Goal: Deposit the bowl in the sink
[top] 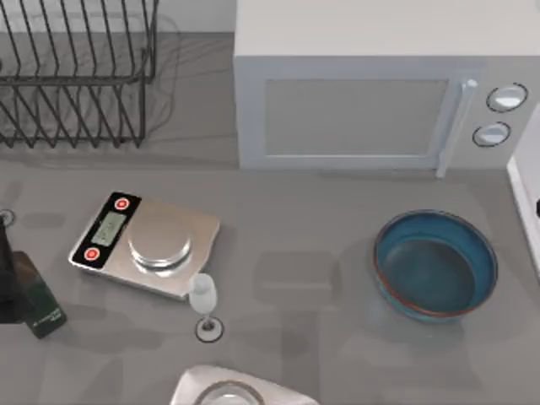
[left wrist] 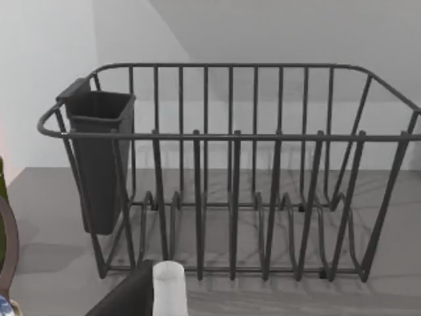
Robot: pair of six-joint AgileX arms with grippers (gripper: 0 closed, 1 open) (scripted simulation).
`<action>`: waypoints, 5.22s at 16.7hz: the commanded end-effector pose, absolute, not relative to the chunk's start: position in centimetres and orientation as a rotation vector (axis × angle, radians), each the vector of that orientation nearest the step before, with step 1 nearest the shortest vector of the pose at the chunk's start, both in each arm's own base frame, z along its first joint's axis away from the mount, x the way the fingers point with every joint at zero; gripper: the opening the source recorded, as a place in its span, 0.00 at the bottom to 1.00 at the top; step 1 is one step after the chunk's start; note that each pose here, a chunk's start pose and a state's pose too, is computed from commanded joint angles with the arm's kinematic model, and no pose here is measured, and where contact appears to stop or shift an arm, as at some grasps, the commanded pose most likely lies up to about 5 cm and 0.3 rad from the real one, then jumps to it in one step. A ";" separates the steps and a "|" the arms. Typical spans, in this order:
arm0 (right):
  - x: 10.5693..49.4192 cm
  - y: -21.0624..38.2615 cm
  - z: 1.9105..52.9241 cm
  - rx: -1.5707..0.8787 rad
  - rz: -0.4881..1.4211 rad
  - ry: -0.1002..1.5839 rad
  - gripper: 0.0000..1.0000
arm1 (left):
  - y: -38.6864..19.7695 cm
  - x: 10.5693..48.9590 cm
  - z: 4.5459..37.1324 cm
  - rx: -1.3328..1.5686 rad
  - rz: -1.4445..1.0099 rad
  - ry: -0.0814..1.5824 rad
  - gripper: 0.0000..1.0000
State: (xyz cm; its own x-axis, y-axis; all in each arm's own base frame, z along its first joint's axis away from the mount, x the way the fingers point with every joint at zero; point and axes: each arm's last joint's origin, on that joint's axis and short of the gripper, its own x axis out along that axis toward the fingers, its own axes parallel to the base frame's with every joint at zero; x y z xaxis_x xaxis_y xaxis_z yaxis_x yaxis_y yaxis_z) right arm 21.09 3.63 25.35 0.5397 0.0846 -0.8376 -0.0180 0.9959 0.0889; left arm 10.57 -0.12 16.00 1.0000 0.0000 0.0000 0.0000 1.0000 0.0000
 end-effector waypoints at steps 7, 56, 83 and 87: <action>29.4 7.7 23.8 0.025 0.007 1.470 1.00 | -0.1 10.6 16.0 0.000 0.000 0.000 1.00; 31.5 8.9 13.5 0.007 0.001 1.561 0.00 | -0.1 10.6 16.0 0.000 0.000 0.000 1.00; 32.1 1.1 22.0 0.222 0.001 1.472 0.00 | -0.1 10.6 16.0 0.000 0.000 0.000 1.00; 31.3 -5.2 17.2 0.347 -0.024 1.245 0.00 | -0.1 10.6 16.0 0.000 0.000 0.000 1.00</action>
State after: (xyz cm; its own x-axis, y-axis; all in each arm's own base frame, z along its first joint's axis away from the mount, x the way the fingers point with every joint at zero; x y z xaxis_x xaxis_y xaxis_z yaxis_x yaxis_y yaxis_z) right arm 31.35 -5.25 17.24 0.3266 0.1700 -0.9298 0.2054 0.9474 0.2454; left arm 10.57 -0.12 16.00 1.0000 0.0000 0.0000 0.0000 1.0000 0.0000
